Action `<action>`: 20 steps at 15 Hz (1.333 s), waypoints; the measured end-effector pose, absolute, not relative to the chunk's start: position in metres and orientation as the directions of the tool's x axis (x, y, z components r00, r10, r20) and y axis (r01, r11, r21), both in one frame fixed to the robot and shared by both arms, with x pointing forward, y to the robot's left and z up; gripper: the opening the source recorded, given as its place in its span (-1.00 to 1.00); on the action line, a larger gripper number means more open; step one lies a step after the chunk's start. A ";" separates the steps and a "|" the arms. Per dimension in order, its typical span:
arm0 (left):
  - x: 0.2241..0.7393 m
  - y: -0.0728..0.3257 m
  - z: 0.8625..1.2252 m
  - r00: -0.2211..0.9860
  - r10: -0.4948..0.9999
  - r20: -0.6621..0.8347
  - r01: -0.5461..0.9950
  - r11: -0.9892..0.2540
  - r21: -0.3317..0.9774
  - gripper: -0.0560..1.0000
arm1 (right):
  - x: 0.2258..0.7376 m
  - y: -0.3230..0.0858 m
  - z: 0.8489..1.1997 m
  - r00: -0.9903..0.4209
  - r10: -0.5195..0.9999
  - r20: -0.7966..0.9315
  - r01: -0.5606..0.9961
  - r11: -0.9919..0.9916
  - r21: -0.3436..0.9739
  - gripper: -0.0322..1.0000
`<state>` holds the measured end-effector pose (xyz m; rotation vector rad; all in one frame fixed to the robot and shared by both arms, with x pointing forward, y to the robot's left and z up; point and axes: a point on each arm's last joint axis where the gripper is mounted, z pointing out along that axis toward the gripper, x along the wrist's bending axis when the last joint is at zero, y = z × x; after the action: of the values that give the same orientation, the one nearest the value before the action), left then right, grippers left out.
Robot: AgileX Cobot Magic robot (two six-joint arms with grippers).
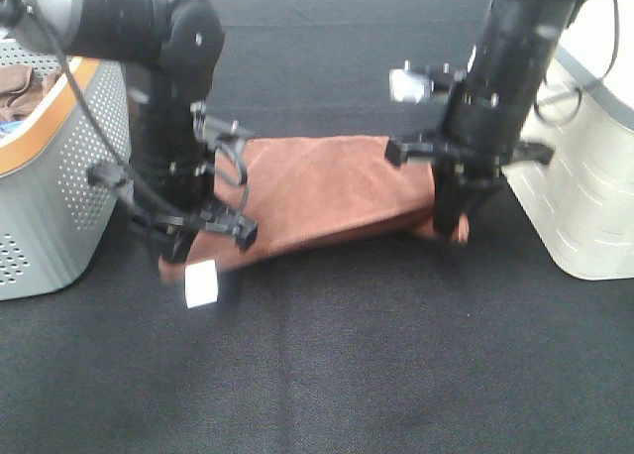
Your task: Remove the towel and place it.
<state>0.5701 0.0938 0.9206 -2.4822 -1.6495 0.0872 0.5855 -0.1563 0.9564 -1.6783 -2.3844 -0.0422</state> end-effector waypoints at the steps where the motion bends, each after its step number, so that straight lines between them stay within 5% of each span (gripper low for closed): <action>1: 0.565 0.096 0.915 0.385 0.922 0.033 0.909 -0.372 -0.189 -0.89 | 0.581 -0.157 0.951 -0.312 0.927 0.208 0.931 0.342 -0.130 -0.94; 3: 0.558 0.098 0.908 0.380 0.925 0.027 0.904 -0.365 -0.221 -0.89 | 0.572 -0.158 0.942 -0.296 0.930 0.218 0.926 0.336 -0.174 -0.86; 5: 0.556 0.100 0.906 0.383 0.923 0.034 0.901 -0.365 -0.236 -0.80 | 0.570 -0.159 0.939 -0.295 0.931 0.216 0.923 0.336 -0.186 -0.43; 8: 0.556 0.100 0.906 0.379 0.925 0.028 0.901 -0.362 -0.239 -0.11 | 0.570 -0.159 0.939 -0.295 0.931 0.216 0.923 0.336 -0.187 0.37; 9: 0.556 0.100 0.906 0.379 0.925 0.028 0.901 -0.362 -0.239 -0.11 | 0.570 -0.159 0.939 -0.295 0.931 0.216 0.923 0.336 -0.187 0.37; 11: 0.555 0.099 0.906 0.392 0.920 0.016 0.894 -0.377 -0.244 0.33 | 0.570 -0.159 0.939 -0.295 0.931 0.216 0.923 0.336 -0.187 0.52; 20: 0.549 0.100 0.961 0.402 0.915 -0.037 0.909 -0.403 -0.107 0.39 | 0.562 -0.159 0.984 -0.302 0.919 0.252 0.943 0.327 -0.064 0.55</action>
<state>0.5493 0.0996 0.9606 -2.5711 -1.6759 0.1374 0.5616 -0.1588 0.9841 -1.6868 -2.3508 -0.1406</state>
